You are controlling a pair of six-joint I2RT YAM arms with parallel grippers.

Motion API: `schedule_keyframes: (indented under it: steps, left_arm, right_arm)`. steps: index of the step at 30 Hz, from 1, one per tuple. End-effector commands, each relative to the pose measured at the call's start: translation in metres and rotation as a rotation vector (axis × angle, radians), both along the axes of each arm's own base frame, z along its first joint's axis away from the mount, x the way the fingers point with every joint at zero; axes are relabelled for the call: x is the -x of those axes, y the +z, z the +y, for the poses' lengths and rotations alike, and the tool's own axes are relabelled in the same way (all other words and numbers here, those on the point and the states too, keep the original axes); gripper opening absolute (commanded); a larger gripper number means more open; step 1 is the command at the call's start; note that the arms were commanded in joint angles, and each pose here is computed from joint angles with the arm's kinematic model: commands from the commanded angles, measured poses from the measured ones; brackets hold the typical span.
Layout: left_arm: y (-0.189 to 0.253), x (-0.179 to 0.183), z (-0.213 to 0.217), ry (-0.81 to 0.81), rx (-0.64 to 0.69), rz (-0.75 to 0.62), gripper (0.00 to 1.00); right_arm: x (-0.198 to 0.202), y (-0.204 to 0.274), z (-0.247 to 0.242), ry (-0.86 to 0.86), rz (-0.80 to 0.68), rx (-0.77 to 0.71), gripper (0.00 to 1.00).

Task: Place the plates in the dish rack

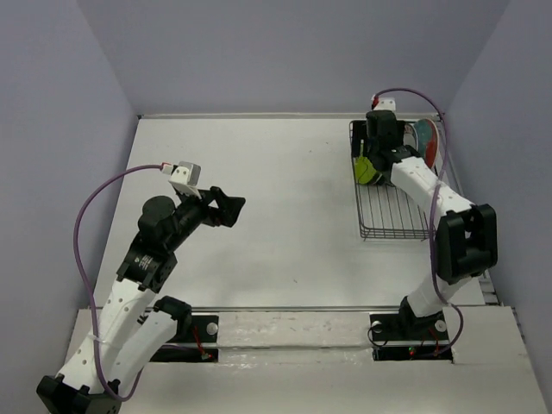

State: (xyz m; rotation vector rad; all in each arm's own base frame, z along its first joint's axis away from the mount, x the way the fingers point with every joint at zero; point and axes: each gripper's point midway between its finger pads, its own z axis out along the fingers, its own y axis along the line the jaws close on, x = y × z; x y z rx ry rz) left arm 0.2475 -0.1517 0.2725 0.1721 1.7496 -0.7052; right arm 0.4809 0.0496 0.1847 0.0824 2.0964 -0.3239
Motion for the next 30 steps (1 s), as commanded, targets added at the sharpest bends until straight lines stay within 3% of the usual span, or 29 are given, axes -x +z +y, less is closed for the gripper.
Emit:
schedule_keyframes:
  steps: [1,6,11,16,20,25,30]
  left_arm:
    - [0.011,-0.006,0.004,0.015,0.004,-0.046,0.99]
    - [0.013,-0.012,0.014,0.045,0.008,-0.054,0.99]
    - [0.018,-0.017,0.020,0.059,0.023,-0.075,0.99]
    - [0.030,-0.015,0.021,0.050,0.060,-0.126,0.99]
    - [0.063,0.003,0.012,-0.025,0.143,-0.249,0.99]
    - [0.090,0.020,0.010,-0.061,0.224,-0.334,0.99]
    - [0.085,0.018,0.003,-0.091,0.246,-0.285,0.99]
  right_arm:
    - [0.025,0.108,0.019,0.089,-0.243,-0.232,0.98]
    - [0.084,0.155,0.040,0.243,-0.379,-0.418,1.00]
    - [0.139,0.172,0.054,0.361,-0.455,-0.562,1.00]
    - [0.196,0.192,0.075,0.563,-0.499,-0.649,1.00]
    - [0.253,0.229,0.070,0.659,-0.650,-0.670,1.00]
    - [0.274,0.226,0.051,0.603,-0.738,-0.645,1.00]
    - [0.269,0.199,0.058,0.603,-0.659,-0.681,1.00]
